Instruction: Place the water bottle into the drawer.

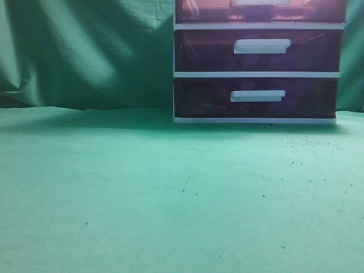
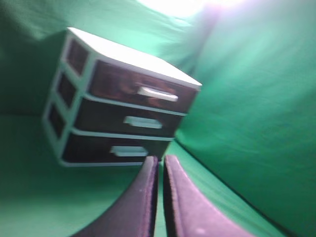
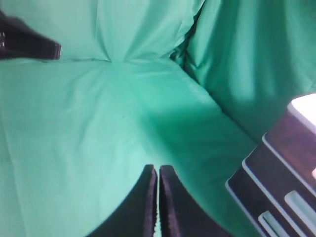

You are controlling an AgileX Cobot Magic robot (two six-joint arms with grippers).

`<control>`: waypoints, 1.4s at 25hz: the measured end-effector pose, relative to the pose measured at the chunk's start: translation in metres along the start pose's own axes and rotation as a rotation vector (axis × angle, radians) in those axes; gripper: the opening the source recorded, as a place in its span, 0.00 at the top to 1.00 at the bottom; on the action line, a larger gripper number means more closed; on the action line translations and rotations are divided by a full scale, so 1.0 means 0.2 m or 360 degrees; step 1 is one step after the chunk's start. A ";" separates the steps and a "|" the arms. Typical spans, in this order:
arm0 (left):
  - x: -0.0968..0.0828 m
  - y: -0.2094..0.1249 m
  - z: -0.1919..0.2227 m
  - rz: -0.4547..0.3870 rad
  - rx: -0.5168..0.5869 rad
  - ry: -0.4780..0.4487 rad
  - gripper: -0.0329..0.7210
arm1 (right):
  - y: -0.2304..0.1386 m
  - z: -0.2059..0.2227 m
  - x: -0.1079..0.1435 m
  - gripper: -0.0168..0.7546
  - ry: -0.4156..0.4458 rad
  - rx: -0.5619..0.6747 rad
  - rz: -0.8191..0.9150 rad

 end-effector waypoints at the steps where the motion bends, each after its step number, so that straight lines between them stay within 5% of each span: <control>1: 0.01 -0.03 -0.03 -0.0017 -0.0030 0.0053 0.96 | 0.00 -0.02 0.01 0.98 -0.0009 -0.0019 -0.0008; 15: 0.16 -0.48 -0.17 -0.0196 0.0003 0.0356 0.96 | -0.14 -0.19 0.18 0.98 -0.0022 -0.0176 0.0138; 29: 0.20 -0.57 -0.18 0.0100 0.0165 0.0419 0.96 | -0.75 -0.16 0.34 0.98 -0.0168 -0.0496 0.0400; 35: 0.20 -0.57 -0.18 0.0100 0.0164 0.0421 0.96 | -0.94 -0.04 0.32 0.98 -0.0184 -0.0405 0.0534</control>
Point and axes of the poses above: a point on each arm's last joint axis where the gripper is mounted, z pointing out along that axis toward the gripper, x along the wrist's bending axis when the last joint is at zero, y = z × x, the point moved 1 cm from there along z, pointing out along that axis toward the gripper, and after that the axes turned 9 degrees about z, right-handed, at the moved point
